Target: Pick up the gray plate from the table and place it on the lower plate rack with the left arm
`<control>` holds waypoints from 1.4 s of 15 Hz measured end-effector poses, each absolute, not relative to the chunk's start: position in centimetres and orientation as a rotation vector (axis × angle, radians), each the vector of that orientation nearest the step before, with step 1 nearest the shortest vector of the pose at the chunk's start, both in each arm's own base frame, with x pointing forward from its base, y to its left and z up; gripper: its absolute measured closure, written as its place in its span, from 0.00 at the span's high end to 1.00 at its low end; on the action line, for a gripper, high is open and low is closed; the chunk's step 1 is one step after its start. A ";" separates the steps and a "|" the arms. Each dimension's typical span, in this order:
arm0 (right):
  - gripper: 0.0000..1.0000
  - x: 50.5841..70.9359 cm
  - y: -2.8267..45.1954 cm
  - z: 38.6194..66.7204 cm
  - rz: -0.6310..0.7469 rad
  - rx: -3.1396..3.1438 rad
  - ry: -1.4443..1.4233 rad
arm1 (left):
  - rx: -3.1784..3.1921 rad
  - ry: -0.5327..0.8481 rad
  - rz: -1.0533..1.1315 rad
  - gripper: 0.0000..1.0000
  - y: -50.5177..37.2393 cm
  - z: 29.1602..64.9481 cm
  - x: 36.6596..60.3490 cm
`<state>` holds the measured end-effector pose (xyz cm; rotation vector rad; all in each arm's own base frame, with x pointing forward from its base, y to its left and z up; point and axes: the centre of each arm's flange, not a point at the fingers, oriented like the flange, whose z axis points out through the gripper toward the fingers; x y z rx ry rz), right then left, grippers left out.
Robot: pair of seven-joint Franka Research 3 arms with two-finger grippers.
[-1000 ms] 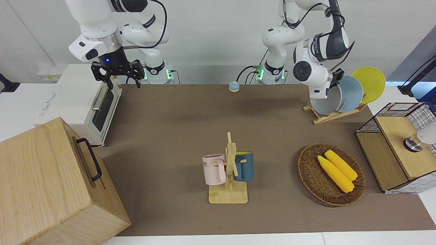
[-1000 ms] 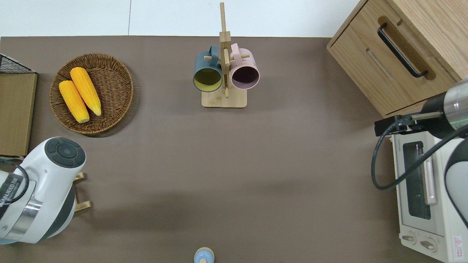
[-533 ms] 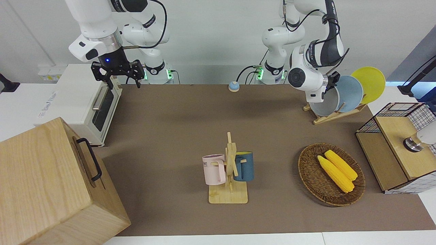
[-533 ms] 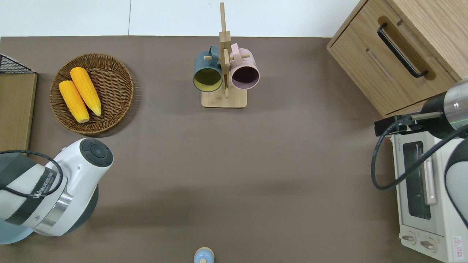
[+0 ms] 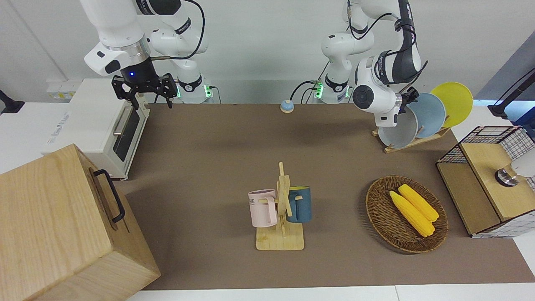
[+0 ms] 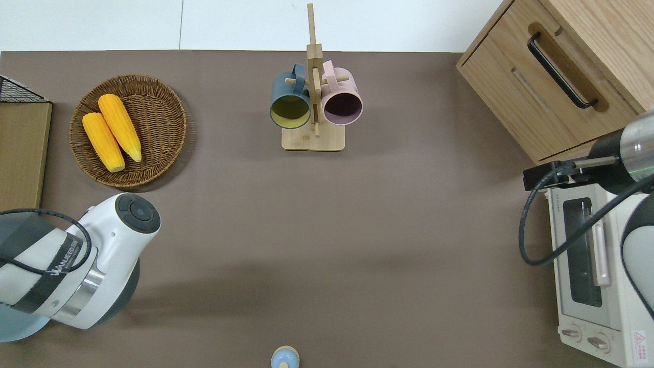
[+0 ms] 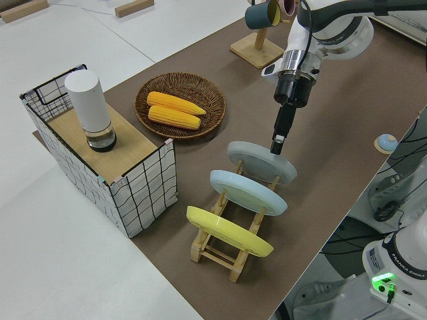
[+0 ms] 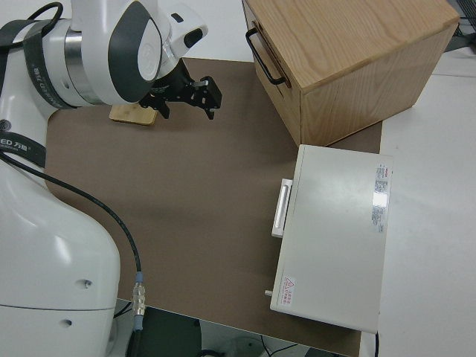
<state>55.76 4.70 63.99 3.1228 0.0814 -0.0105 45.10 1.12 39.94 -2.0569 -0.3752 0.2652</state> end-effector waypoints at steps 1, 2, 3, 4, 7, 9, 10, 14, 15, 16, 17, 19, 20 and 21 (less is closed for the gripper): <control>0.99 55.8 4.7 64.0 -0.011 3.123 0.081 | -2.057 -0.373 0.264 0.78 1.0 39.9 45.1; 0.99 55.8 4.7 64.0 -0.011 3.123 0.081 | -2.056 -0.372 0.263 0.86 1.0 39.9 45.1; 0.99 55.8 4.7 64.0 -0.011 3.123 0.081 | -2.056 -0.372 0.260 0.97 0.9 40.0 45.1; 0.99 55.8 4.7 64.0 -0.011 3.123 0.081 | -2.056 -0.371 0.257 1.00 0.8 40.0 45.2; 0.99 55.8 4.7 64.0 -0.011 3.123 0.081 | -2.062 -0.377 0.239 1.00 0.5 40.6 45.5; 0.99 55.8 4.7 64.0 -0.011 3.123 0.081 | -2.085 -0.396 0.227 1.00 0.1 41.4 46.0; 0.99 55.8 4.7 64.0 -0.011 3.123 0.081 | -2.114 -0.418 0.228 1.00 -0.3 41.9 46.2; 0.99 55.8 4.7 64.0 -0.011 3.123 0.081 | -2.289 -0.506 0.230 1.00 -2.7 45.2 47.7; 0.99 55.8 4.7 64.0 -0.011 3.123 0.081 | -2.343 -0.514 0.226 1.00 -3.4 46.6 48.2; 0.99 55.8 4.7 64.0 -0.011 3.123 0.081 | -2.401 -0.511 0.223 1.00 -3.9 48.0 48.6; 0.99 55.8 4.7 64.0 -0.011 3.123 0.081 | -2.457 -0.503 0.222 1.00 -4.4 49.4 48.9; 0.99 55.8 4.7 64.0 -0.011 3.123 0.081 | -2.556 -0.479 0.236 1.00 -5.1 51.8 49.2; 0.99 55.8 4.7 64.0 -0.011 3.123 0.081 | -2.605 -0.468 0.246 1.00 -5.4 52.7 49.3; 0.99 55.8 4.7 64.0 -0.011 3.123 0.081 | -2.673 -0.455 0.260 1.00 -5.7 53.6 49.4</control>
